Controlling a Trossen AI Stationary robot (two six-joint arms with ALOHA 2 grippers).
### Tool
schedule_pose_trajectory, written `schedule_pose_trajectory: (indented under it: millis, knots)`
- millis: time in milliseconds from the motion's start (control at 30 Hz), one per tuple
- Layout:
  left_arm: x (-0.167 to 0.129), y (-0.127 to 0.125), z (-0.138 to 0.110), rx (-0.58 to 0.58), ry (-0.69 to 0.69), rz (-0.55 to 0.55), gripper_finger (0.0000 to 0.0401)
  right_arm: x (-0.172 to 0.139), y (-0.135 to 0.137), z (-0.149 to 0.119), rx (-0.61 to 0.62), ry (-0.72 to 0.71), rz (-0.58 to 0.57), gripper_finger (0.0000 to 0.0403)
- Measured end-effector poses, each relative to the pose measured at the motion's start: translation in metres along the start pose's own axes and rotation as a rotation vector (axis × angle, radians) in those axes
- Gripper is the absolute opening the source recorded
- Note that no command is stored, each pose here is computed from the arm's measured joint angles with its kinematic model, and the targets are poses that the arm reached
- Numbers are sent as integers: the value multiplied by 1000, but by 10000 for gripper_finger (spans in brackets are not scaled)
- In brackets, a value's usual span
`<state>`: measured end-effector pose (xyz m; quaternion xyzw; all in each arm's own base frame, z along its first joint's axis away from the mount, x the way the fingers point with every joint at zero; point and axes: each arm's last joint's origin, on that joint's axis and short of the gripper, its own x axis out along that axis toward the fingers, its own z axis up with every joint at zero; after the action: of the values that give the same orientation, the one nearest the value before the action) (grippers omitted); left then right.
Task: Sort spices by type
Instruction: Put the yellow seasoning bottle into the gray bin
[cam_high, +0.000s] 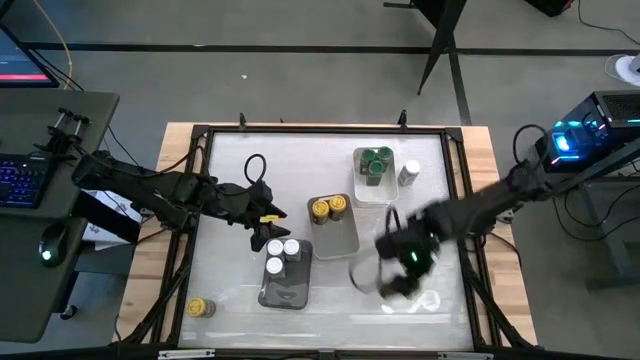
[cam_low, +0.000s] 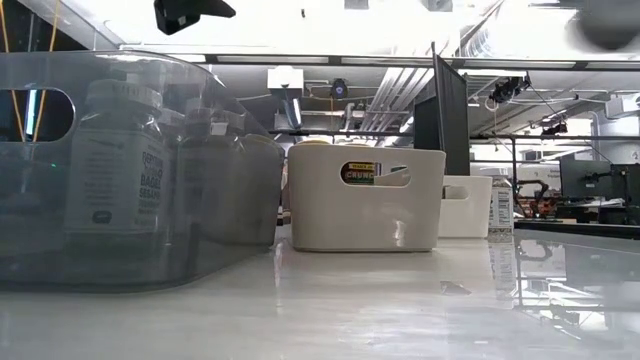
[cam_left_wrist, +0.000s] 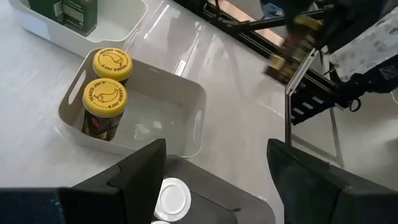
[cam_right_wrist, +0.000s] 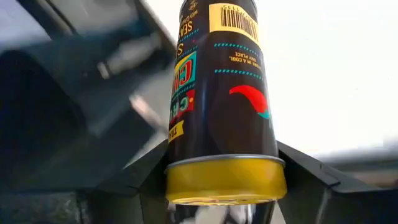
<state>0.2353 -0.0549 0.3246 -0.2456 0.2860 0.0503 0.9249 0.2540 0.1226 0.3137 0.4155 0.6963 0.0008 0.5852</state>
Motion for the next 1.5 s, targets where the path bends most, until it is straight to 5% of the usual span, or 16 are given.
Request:
schedule_pose_trajectory:
  millis: [233, 300, 467, 633, 867, 1033, 1267, 1500]
  knots:
    - [0, -2, 2, -22, -22, -16, 266, -54, -3, 61, -72, -100, -164, 222]
    - [0, -2, 2, -34, -22, -16, 266, -56, 3, 82, -157, -72, -244, 222]
    - [0, -2, 2, -72, -22, -17, 266, -53, 30, 132, -381, -133, -240, 222]
    - [-1, -6, -1, -83, -1, -43, 266, -38, 32, 171, -413, -149, -289, 222]
    - [-3, -15, -8, -55, 19, -76, 266, -43, 27, 176, -409, -153, -288, 222]
    - [1, -12, -6, -17, -44, 22, 266, -57, 28, 166, -402, -187, -265, 222]
    - [31, -5, -9, 37, 13, 100, 266, -59, 27, 165, -361, -222, -303, 222]
    - [68, -5, -23, 35, 157, 53, 266, -56, 18, 173, -265, -238, -337, 222]
